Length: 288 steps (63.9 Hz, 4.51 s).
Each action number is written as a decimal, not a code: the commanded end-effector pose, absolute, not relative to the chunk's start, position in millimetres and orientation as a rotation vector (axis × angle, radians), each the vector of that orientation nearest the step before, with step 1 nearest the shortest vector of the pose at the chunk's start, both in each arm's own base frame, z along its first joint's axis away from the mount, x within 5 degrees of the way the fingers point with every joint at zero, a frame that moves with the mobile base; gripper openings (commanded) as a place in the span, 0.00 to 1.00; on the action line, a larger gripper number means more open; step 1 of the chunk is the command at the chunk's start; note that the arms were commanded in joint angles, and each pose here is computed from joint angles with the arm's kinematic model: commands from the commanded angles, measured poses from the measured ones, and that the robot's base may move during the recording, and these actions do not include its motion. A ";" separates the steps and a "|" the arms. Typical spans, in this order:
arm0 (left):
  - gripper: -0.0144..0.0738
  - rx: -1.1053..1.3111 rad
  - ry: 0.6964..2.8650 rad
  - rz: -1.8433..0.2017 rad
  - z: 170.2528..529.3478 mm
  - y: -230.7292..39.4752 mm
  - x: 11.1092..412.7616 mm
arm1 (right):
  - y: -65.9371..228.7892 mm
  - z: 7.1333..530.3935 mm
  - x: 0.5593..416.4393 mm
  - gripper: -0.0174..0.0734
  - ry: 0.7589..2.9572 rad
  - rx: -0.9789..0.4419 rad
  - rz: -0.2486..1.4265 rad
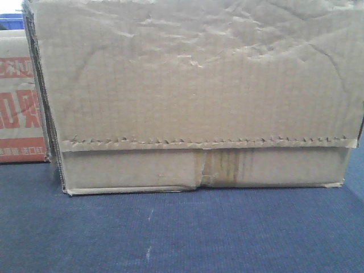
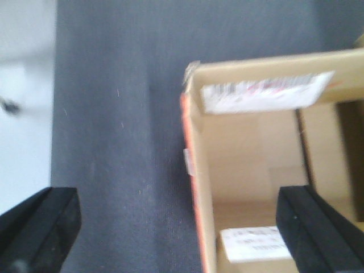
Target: Stack two boxes on right shelf middle
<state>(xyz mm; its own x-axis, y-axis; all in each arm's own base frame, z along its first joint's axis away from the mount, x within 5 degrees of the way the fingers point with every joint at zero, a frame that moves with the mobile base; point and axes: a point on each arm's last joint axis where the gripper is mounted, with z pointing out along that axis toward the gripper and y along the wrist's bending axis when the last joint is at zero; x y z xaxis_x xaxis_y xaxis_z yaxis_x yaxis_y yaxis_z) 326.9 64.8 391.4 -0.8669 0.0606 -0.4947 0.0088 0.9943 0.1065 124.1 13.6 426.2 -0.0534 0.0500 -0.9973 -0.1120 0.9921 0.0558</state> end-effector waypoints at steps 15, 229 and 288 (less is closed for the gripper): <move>0.85 0.054 2.730 -0.020 336.4 66.6 370.3 | 13.3 428.9 124.8 0.82 1.602 -0.051 0.122; 0.71 0.175 2.191 -0.195 507.1 -105.4 316.1 | 15.6 450.2 137.7 0.82 1.731 -0.064 0.127; 0.71 0.226 2.654 -0.172 374.2 -108.5 345.8 | 76.1 371.0 316.1 0.82 2.453 -0.329 0.223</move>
<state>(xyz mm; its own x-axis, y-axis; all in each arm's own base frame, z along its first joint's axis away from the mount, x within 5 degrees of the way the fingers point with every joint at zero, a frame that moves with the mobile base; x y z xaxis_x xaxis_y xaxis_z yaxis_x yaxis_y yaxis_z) 342.6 -101.0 380.4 -0.8731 0.1163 -0.4734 0.1697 0.9829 -0.0716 305.5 74.2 379.9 -0.7526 -0.1658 -0.6373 -0.2830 0.9553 0.0856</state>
